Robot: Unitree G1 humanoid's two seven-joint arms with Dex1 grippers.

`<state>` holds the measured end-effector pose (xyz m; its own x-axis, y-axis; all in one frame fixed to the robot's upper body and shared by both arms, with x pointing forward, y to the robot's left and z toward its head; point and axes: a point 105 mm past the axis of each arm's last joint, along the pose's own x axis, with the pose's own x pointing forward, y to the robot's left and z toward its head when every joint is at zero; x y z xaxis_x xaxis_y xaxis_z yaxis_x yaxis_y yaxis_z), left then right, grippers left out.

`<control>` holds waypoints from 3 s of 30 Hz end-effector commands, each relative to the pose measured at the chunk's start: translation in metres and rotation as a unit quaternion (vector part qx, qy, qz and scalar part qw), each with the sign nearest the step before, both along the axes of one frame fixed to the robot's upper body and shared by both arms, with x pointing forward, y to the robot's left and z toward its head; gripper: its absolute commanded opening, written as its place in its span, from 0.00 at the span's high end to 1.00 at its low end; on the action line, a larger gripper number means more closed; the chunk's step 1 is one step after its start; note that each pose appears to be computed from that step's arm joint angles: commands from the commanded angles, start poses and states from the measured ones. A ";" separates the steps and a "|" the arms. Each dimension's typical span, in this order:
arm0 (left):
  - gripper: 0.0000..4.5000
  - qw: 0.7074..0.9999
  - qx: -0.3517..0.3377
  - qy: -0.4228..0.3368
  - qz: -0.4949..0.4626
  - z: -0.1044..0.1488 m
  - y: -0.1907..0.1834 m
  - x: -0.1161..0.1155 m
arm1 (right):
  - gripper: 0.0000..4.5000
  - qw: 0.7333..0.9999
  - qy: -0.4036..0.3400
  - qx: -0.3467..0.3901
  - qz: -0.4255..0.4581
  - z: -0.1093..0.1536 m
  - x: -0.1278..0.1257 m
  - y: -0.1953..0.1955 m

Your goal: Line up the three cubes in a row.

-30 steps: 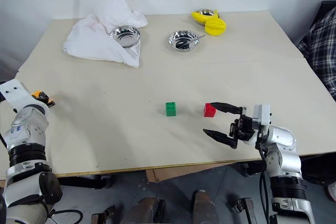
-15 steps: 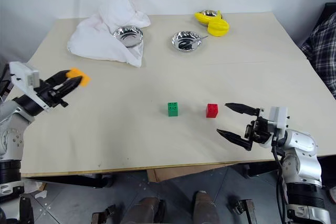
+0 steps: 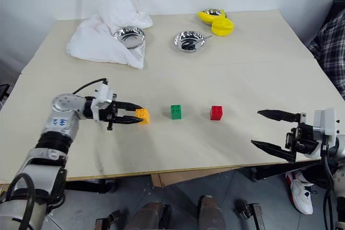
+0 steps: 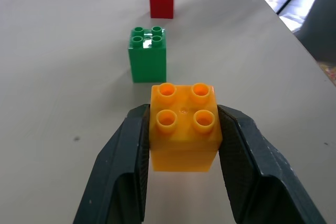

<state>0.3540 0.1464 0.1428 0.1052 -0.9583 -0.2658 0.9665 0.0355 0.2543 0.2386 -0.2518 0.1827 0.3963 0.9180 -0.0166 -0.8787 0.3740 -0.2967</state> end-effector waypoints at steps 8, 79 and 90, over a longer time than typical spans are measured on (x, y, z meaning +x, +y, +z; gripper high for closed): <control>0.67 0.999 0.035 -0.019 -0.003 -0.002 -0.010 0.013 | 0.00 1.000 -0.016 0.015 -0.006 0.008 -0.016 0.014; 0.00 0.992 0.060 -0.001 0.108 -0.002 0.058 0.015 | 0.00 0.999 -0.001 0.040 0.026 -0.003 -0.008 0.028; 0.00 0.979 0.055 -0.050 0.192 0.002 0.134 -0.074 | 0.00 0.999 -0.018 -0.015 0.035 -0.010 0.013 0.001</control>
<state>0.2887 0.2786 0.1216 0.4362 -0.8108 -0.3902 0.8925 0.3344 0.3028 0.2516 -0.2440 0.1713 0.3583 0.9336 0.0030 -0.8908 0.3428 -0.2983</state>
